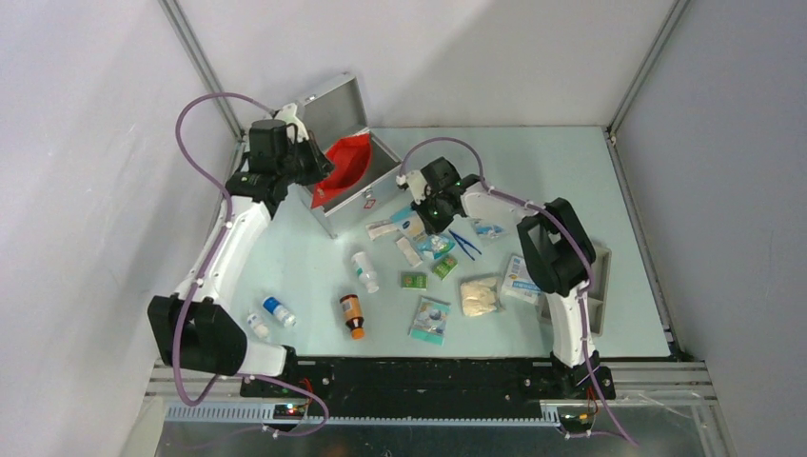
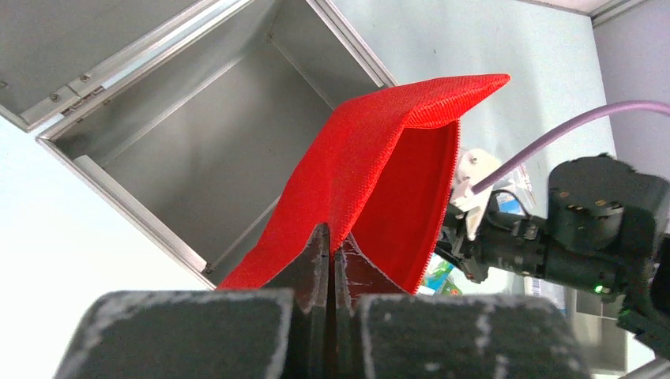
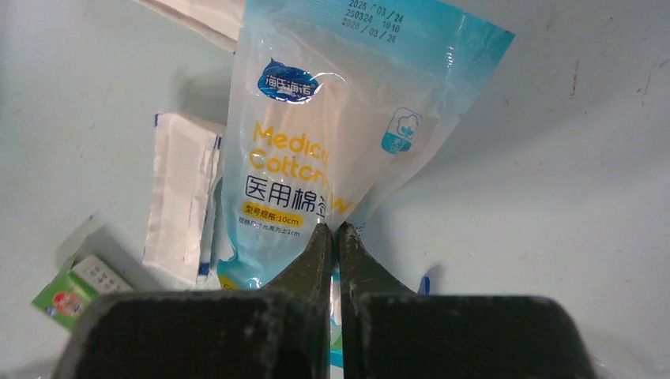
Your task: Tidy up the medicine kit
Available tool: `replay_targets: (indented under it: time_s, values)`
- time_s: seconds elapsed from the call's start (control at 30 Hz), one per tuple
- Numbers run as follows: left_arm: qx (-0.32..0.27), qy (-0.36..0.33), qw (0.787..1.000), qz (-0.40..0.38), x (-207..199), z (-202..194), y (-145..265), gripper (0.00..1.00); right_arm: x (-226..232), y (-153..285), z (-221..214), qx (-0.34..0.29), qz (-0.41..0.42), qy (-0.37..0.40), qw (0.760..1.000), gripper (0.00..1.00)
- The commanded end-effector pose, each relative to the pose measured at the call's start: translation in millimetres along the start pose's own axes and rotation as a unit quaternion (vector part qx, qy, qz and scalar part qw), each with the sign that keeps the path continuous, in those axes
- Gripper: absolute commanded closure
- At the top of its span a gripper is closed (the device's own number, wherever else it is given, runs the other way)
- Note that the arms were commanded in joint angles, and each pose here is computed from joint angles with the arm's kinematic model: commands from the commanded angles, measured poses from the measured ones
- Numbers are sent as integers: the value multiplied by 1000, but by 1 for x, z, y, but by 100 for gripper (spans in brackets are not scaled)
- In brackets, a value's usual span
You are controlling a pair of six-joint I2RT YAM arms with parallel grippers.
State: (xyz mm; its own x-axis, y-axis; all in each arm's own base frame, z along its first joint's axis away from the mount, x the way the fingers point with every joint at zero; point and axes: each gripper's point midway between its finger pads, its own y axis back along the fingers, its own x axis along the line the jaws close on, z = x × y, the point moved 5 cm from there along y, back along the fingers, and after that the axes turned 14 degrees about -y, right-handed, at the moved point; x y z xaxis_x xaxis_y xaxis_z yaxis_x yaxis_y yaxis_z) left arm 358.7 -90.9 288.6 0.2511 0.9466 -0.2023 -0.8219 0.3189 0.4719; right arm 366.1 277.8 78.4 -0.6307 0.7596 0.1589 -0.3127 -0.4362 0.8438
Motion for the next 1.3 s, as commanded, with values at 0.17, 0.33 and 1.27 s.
replay_targets:
  time_s: [0.17, 0.33, 1.27]
  values:
    - [8, -26, 998, -58, -6, 9, -26, 100, 5, 143, 81, -175, 100, 71, 977, 100]
    - [27, -34, 988, -151, -23, 10, -44, 100, 2, 213, 100, -311, 115, 128, 935, 100]
    - [80, -24, 888, -453, -114, 14, -55, 100, 76, 265, 156, -629, -25, 469, 619, 100]
